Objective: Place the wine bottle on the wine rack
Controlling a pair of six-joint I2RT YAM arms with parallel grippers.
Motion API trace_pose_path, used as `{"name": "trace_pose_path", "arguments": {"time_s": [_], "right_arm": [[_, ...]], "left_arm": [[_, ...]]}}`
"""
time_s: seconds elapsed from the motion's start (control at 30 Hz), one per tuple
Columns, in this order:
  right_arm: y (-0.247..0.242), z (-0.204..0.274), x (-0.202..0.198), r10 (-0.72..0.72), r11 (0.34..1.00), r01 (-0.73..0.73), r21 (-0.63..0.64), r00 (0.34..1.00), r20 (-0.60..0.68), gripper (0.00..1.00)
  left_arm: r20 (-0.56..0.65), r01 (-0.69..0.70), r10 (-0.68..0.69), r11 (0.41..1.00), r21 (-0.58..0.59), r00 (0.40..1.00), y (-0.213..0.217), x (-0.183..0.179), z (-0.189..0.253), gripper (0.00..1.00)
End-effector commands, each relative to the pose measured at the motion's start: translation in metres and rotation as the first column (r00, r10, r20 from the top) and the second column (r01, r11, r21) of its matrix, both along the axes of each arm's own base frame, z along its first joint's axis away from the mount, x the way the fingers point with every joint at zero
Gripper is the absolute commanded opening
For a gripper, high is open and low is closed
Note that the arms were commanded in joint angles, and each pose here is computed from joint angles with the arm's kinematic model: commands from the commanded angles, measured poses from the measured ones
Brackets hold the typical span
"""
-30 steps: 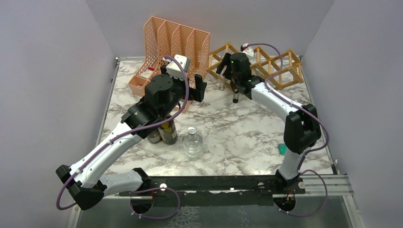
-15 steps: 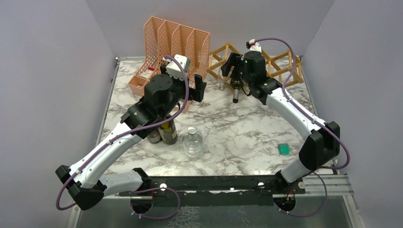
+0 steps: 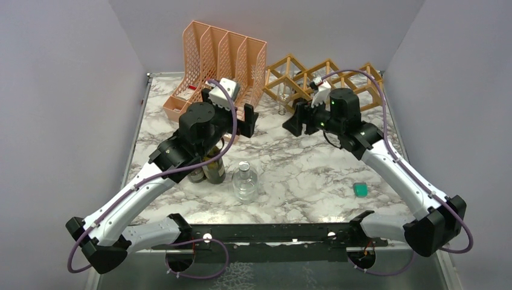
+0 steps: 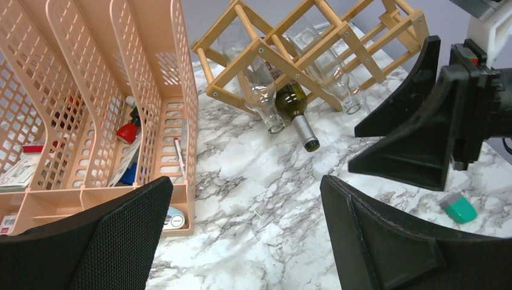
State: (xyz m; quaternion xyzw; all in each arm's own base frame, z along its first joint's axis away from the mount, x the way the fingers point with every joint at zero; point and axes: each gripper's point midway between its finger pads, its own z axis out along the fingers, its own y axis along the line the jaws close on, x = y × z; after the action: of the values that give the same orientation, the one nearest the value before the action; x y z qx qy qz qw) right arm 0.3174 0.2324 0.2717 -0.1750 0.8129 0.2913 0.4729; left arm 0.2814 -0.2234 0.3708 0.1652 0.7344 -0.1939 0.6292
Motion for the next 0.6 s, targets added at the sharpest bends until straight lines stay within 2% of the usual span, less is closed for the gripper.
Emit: {"name": "trace_pose_path", "arguments": {"time_s": [0.0,0.13,0.23,0.37,0.57], "right_arm": [[0.016,-0.002,-0.048,0.239,0.970,-0.238,0.054,0.971,-0.010,0.69],[0.029,0.009,-0.070,0.342,0.930,-0.343,0.133,0.939,0.029,0.69],[0.041,0.022,-0.076,0.360,0.915,-0.368,0.165,0.930,0.075,0.69],[0.065,0.049,-0.078,0.357,0.910,-0.385,0.154,0.916,0.183,0.69],[0.119,0.078,-0.082,0.399,0.881,-0.456,0.122,0.858,0.325,0.69]], "left_arm": [[0.022,0.032,-0.032,0.999,-0.001,0.999,0.006,-0.011,0.000,0.99],[0.043,-0.011,0.011,1.000,0.006,0.999,0.018,-0.011,0.004,0.99],[0.078,-0.063,0.064,0.998,-0.013,0.995,0.031,-0.011,0.020,0.99],[0.142,-0.143,0.150,0.988,-0.062,0.978,0.053,-0.013,0.052,0.99],[0.246,-0.220,0.248,0.966,-0.136,0.937,0.085,-0.023,0.092,0.99]]}}
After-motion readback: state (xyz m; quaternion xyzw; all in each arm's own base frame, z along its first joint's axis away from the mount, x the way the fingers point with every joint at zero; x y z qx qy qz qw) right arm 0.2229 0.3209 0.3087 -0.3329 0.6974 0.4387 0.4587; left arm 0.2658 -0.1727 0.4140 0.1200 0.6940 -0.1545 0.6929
